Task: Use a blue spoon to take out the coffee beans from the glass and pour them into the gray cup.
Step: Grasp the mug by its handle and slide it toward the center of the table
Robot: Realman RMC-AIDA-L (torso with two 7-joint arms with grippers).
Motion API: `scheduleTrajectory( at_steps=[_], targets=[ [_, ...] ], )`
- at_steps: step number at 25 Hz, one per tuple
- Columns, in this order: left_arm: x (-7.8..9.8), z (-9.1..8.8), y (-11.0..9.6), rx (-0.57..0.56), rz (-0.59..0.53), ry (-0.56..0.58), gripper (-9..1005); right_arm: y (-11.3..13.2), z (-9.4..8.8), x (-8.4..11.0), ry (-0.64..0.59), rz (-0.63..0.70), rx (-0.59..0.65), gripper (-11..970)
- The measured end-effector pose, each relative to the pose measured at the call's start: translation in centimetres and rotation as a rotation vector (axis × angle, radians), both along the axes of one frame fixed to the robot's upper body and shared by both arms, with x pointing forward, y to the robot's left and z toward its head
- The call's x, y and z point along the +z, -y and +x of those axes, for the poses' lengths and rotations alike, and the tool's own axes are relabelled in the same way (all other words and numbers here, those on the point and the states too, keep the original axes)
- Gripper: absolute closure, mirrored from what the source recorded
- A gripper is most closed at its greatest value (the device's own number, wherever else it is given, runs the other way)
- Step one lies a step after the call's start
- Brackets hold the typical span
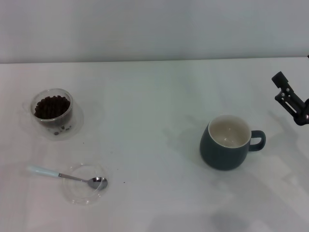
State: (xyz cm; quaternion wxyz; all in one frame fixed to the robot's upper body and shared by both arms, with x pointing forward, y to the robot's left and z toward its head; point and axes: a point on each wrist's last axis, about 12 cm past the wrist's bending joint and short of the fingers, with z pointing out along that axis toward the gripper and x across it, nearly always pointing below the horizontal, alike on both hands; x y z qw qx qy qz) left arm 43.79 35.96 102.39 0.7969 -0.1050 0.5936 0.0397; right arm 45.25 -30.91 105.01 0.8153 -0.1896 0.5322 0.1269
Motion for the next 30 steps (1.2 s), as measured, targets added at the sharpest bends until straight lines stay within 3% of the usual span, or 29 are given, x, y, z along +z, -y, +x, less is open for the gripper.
scheduleTrajectory(
  at_steps=[7, 13, 21, 30],
  targets=[
    [-0.3, -0.4, 0.3, -0.037, -0.030, -0.010, 195, 0.2, -0.4, -0.1, -0.016, 0.014, 0.007, 90],
    [-0.9, -1.1, 1.3, -0.166, -0.157, -0.032, 195, 0.2, -0.4, -0.2, -0.025, 0.024, 0.013, 90],
    [-1.6, -2.3, 1.9, -0.300, -0.430, -0.045, 195, 0.0, -0.3, 0.0, -0.013, 0.030, 0.018, 90],
    [-1.8, -2.3, 2.7, -0.401, -0.508, -0.086, 196, -0.1, -0.2, 0.1, -0.004, 0.033, 0.024, 91]
  ],
)
